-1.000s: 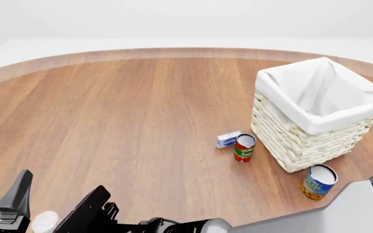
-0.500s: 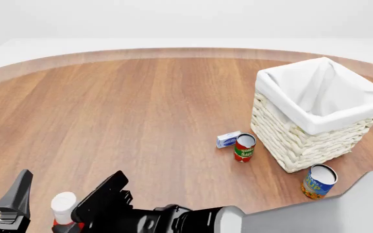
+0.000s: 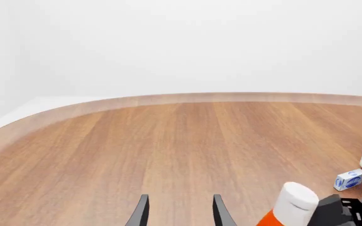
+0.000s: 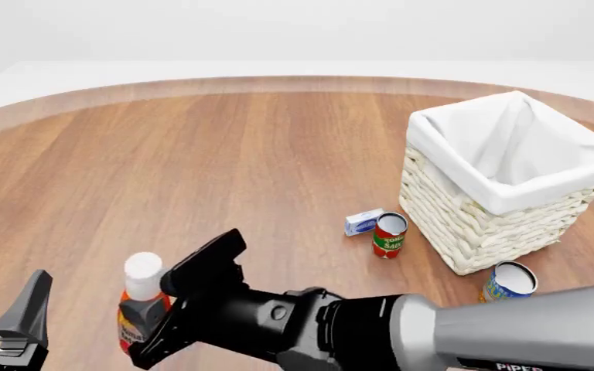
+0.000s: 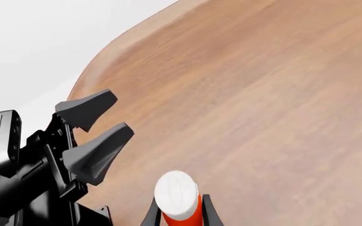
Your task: Pick up the ketchup, and put it in the basket.
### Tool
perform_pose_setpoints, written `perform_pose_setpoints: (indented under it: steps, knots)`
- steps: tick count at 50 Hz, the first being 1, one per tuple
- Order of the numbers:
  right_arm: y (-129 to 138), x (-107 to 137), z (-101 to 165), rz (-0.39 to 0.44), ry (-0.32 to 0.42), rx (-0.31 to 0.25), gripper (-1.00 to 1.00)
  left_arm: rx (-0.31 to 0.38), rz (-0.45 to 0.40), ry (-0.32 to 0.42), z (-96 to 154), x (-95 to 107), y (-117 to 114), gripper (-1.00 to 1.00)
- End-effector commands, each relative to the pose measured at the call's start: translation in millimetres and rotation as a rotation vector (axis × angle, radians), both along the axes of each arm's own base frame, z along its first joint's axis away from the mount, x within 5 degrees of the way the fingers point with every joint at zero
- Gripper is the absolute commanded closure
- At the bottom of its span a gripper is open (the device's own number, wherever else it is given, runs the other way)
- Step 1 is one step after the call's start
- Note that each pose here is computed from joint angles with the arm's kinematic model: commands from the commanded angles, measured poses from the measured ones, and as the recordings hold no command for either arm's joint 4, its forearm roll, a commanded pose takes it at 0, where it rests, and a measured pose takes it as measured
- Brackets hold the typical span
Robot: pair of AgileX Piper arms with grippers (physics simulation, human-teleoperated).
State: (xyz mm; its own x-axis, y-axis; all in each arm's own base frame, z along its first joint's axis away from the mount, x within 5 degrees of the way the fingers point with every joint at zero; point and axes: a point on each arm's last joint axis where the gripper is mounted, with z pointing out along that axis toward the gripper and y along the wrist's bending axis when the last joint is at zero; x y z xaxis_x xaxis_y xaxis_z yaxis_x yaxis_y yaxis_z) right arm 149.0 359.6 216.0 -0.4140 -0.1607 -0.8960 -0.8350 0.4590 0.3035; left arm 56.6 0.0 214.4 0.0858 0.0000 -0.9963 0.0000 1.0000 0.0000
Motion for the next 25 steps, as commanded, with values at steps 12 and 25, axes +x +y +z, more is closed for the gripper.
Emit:
perform_pose_setpoints:
  steps: [12, 25]
  knots:
    - [-30.2, 20.1, 36.5, -0.088, -0.013, 0.081, 1.00, 0.000, 0.000, 0.000, 0.0, 0.0, 0.0, -1.00]
    - [-46.6, 27.6, 54.7, -0.128, -0.027, 0.119, 1.00, 0.000, 0.000, 0.000, 0.0, 0.0, 0.0, -1.00]
